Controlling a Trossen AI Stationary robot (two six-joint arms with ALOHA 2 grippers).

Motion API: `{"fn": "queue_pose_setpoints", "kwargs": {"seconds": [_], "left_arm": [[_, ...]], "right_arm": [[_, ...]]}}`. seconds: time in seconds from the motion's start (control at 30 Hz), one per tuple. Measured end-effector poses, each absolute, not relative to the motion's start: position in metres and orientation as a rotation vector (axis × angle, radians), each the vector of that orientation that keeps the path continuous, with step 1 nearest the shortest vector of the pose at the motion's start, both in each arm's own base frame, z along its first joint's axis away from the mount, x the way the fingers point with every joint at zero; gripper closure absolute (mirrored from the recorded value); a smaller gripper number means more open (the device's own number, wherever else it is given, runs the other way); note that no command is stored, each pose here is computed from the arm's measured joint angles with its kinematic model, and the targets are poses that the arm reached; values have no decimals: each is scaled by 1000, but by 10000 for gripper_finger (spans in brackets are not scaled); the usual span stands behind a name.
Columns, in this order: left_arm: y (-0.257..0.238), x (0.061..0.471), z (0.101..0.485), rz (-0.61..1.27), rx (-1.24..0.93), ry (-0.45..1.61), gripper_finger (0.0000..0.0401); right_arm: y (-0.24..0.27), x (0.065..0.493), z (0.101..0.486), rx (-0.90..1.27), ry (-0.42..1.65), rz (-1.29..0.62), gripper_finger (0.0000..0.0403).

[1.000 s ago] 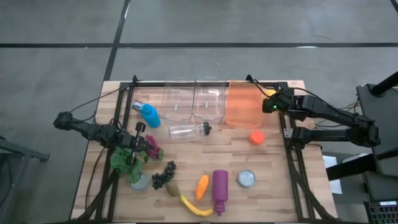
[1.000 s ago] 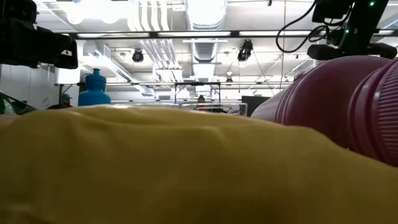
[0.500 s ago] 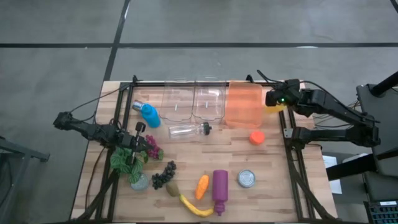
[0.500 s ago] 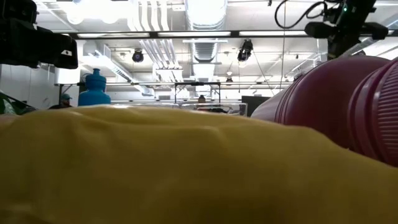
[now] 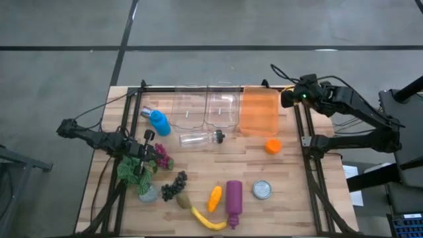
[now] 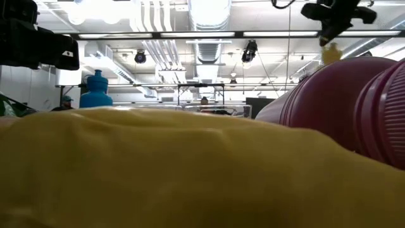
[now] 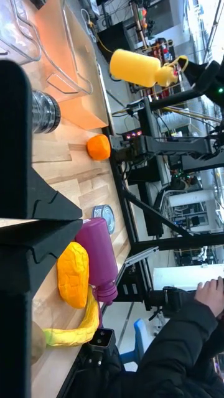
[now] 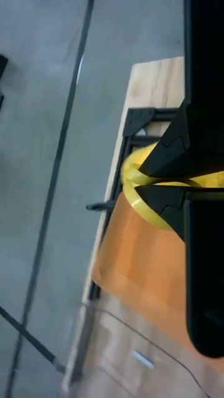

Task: Pick & Place Food Item
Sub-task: Put the yellow water bottle into the orange bin

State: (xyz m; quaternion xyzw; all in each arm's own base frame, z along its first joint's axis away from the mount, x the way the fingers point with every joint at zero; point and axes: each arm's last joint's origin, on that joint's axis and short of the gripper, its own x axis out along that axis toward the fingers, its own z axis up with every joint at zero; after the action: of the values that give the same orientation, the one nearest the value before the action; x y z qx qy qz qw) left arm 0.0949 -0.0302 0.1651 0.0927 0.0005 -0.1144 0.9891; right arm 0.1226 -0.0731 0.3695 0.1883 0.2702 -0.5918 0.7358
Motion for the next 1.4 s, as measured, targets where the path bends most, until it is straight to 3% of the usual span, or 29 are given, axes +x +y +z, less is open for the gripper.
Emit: {"fn": "queue_pose_setpoints", "kwargs": {"seconds": [0.33, 0.8, 1.4], "left_arm": [[-30, 95, 165, -230, 186, 1, 400], [-30, 95, 165, -230, 186, 1, 400], [-30, 95, 165, -230, 186, 1, 400]], "right_arm": [[-81, 152, 403, 441, 756, -1131, 391], [-90, 187, 417, 522, 1017, -959, 391], [-94, 203, 397, 595, 1125, -886, 391]]}}
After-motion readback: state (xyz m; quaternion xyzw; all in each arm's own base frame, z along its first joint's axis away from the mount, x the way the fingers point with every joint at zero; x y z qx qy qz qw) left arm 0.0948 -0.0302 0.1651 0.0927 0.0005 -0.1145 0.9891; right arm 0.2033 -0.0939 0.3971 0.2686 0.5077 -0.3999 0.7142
